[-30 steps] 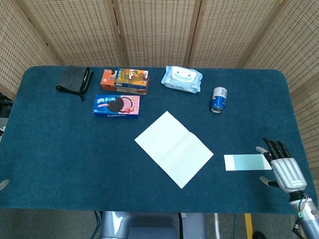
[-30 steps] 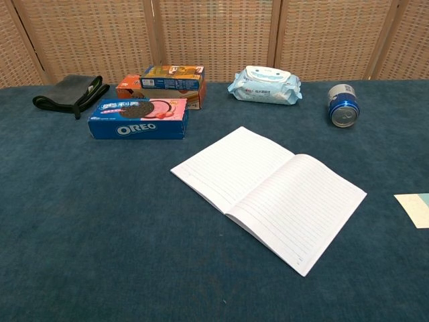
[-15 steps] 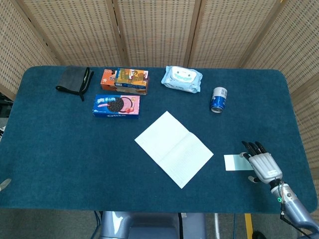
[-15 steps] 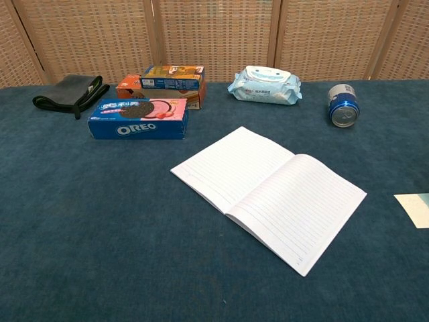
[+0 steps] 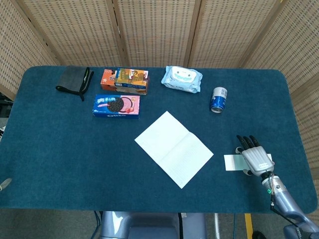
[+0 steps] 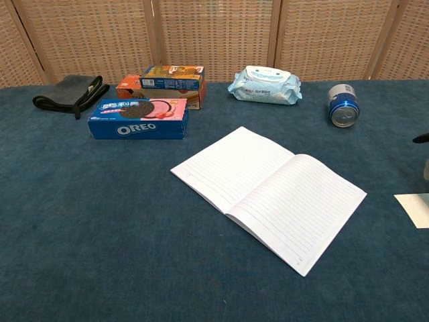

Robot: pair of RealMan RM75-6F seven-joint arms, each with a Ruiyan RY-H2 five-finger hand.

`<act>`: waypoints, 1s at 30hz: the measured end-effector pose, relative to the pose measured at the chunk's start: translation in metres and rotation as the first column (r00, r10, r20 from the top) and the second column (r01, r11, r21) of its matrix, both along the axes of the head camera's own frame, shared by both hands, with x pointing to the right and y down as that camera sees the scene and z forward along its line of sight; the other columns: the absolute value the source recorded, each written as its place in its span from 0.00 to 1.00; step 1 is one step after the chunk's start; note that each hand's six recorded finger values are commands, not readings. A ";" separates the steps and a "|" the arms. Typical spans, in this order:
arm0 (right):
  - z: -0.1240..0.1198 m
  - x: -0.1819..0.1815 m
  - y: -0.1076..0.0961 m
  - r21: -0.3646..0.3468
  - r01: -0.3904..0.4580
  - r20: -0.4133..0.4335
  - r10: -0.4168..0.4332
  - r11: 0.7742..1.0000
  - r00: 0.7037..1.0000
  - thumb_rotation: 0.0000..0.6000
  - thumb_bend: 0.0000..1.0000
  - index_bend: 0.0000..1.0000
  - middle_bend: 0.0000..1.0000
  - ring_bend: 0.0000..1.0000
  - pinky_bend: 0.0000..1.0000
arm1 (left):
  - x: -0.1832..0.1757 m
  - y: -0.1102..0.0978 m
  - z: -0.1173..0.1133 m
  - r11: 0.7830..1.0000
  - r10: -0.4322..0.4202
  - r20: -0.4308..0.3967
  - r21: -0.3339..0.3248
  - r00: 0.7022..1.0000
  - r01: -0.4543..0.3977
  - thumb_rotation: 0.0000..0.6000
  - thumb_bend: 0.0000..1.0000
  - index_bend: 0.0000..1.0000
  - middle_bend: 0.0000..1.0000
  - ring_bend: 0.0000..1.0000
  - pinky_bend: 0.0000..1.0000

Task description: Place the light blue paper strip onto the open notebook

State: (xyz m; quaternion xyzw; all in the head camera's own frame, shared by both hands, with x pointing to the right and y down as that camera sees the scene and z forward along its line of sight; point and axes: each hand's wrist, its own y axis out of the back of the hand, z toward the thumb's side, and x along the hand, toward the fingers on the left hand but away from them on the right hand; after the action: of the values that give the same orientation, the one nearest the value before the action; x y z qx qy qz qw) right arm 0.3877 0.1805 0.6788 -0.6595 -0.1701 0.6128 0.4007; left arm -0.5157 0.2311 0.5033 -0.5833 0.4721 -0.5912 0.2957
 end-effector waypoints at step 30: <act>0.016 -0.005 0.004 -0.053 0.012 -0.046 -0.014 0.999 0.999 1.00 0.04 0.31 0.00 0.00 0.00 | 0.005 -0.002 0.007 1.000 0.008 0.015 -0.022 1.000 -0.007 1.00 0.00 0.00 0.00 0.00 0.00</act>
State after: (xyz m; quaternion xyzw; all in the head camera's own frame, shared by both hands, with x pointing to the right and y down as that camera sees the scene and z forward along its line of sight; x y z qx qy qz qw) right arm 0.3822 0.1849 0.6949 -0.6565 -0.1402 0.6297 0.3910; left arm -0.5107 0.2294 0.5102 -0.5838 0.4611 -0.5996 0.2950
